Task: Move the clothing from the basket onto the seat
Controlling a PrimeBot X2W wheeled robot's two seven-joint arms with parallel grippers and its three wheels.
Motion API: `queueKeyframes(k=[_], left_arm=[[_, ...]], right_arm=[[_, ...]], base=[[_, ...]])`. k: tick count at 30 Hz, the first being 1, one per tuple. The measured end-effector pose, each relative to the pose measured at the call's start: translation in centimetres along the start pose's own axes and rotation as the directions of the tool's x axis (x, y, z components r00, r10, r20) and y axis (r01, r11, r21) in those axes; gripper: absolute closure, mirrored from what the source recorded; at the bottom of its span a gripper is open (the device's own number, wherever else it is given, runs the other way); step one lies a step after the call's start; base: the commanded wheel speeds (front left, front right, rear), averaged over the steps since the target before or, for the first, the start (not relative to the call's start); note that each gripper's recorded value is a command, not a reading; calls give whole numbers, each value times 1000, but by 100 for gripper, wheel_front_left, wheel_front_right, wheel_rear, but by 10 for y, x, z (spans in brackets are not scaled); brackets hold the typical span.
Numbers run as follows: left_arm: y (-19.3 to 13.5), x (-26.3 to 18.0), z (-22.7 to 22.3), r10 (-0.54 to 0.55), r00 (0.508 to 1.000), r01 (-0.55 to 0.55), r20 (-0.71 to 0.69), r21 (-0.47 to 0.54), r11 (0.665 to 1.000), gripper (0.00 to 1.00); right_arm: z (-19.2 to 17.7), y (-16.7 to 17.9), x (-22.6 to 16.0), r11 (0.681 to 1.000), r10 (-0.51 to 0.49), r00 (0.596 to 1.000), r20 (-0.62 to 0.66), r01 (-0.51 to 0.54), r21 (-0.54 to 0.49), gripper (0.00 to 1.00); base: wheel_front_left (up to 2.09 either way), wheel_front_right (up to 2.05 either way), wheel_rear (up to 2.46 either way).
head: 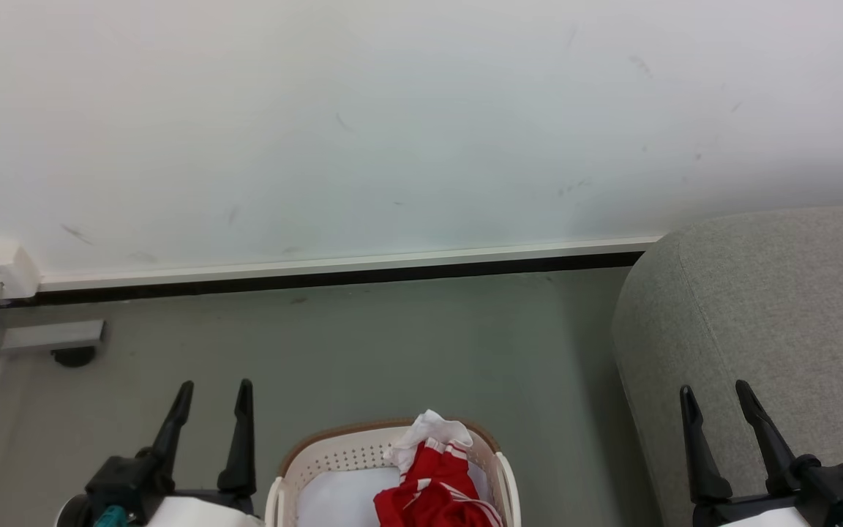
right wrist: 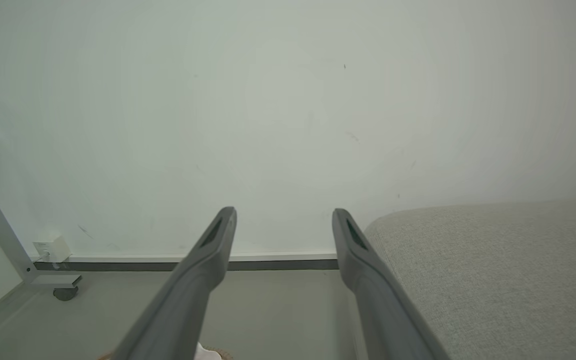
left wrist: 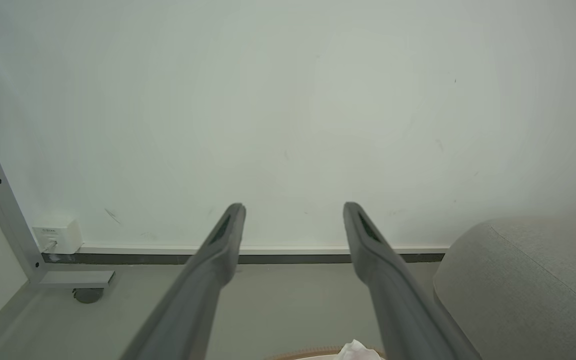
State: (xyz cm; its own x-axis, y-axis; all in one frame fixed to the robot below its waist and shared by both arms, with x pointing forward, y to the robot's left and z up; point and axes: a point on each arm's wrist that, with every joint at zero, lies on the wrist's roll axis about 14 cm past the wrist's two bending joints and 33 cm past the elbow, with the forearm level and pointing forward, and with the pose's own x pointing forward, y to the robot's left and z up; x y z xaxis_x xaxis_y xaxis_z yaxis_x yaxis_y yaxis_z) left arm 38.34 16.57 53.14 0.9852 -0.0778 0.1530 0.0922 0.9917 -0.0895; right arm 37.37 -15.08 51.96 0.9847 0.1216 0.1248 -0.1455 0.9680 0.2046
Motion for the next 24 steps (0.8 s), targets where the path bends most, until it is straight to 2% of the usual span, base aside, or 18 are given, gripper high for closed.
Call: queueKeyframes(k=[24], left_arm=[[-2,2,-2,-3,1000,3,1,-19,1000,0]], right_arm=[[4,1,0,1000,8,1000,17,-8,-18,0]], base=[[0,0,0]])
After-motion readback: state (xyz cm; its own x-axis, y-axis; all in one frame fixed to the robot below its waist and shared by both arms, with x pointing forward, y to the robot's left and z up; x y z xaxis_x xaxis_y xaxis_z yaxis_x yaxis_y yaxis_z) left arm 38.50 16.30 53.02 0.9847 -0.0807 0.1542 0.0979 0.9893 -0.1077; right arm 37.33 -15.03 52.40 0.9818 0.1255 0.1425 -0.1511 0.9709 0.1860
